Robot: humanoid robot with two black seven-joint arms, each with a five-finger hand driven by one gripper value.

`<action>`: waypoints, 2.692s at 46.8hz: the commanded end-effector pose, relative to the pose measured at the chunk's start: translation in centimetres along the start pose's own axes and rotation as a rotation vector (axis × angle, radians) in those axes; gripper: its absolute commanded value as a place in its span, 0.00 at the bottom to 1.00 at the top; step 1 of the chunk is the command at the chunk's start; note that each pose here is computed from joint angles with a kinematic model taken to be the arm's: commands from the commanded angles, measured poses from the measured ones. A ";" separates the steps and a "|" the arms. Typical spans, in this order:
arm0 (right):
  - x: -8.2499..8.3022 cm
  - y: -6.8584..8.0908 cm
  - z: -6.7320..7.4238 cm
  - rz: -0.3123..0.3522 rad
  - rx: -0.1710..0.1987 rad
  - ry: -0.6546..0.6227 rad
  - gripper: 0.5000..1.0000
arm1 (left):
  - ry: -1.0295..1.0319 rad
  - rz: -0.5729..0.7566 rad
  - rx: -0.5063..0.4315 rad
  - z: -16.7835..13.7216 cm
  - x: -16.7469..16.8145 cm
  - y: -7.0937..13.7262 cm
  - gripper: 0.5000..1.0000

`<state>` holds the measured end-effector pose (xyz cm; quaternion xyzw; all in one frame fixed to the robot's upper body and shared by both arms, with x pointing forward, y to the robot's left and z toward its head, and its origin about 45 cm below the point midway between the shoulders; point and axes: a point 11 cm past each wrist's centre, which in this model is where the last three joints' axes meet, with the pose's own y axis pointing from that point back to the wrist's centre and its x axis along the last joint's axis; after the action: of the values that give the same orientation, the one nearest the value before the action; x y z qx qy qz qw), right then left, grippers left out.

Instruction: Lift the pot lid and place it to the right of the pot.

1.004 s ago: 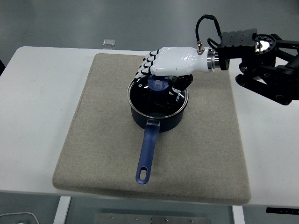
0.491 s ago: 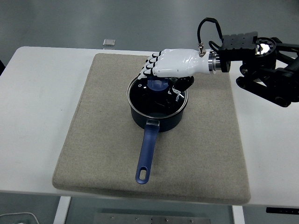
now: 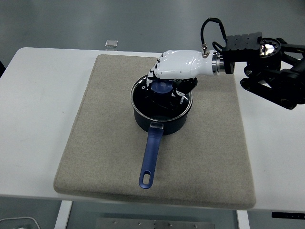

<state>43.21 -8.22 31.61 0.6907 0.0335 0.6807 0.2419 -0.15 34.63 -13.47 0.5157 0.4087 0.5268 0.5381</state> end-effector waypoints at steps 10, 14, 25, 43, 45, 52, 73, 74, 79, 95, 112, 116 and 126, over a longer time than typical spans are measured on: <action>-0.1 0.0 0.0 -0.021 0.000 -0.020 0.00 | -0.001 0.000 0.000 0.0 0.0 0.0 1.00; -0.3 0.0 0.0 -0.028 0.001 -0.020 0.00 | -0.001 0.000 0.000 0.0 0.0 0.0 1.00; -0.2 0.0 0.0 -0.035 0.000 -0.020 0.00 | 0.000 0.000 0.000 0.0 0.0 0.0 1.00; 1.7 0.2 0.4 -0.021 -0.008 0.013 0.00 | -0.001 0.000 0.000 0.0 0.0 0.0 1.00; 1.7 0.2 0.4 -0.022 -0.008 0.012 0.00 | -0.001 0.000 0.000 0.0 0.0 0.0 1.00; 1.8 0.2 0.4 -0.019 -0.009 0.015 0.00 | 0.000 0.000 0.000 0.0 0.0 0.0 1.00; 3.0 0.5 0.8 -0.005 -0.021 0.031 0.00 | -0.001 0.000 0.000 0.0 0.0 0.0 1.00; 3.1 0.5 0.9 -0.004 -0.026 0.030 0.00 | 0.000 0.000 0.000 0.0 0.0 0.0 1.00; 3.5 0.9 1.6 0.003 -0.050 0.036 0.00 | 0.000 0.000 0.000 0.0 0.0 0.0 1.00; 4.0 2.1 4.4 0.019 -0.147 0.025 0.00 | -0.001 0.000 0.000 0.0 0.0 0.0 1.00; 3.7 4.8 8.3 0.007 -0.294 0.028 0.00 | 0.000 0.000 0.000 0.0 0.0 0.0 1.00; 3.3 5.3 8.9 0.001 -0.318 0.024 0.00 | 0.000 0.000 0.000 0.0 0.0 0.0 1.00; 2.4 6.4 10.2 -0.016 -0.371 0.019 0.00 | 0.000 0.001 0.000 0.0 0.0 0.0 1.00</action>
<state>51.06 -15.19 36.96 0.6300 -0.0810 0.6828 0.3610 -0.16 34.63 -13.47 0.5156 0.4088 0.5268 0.5381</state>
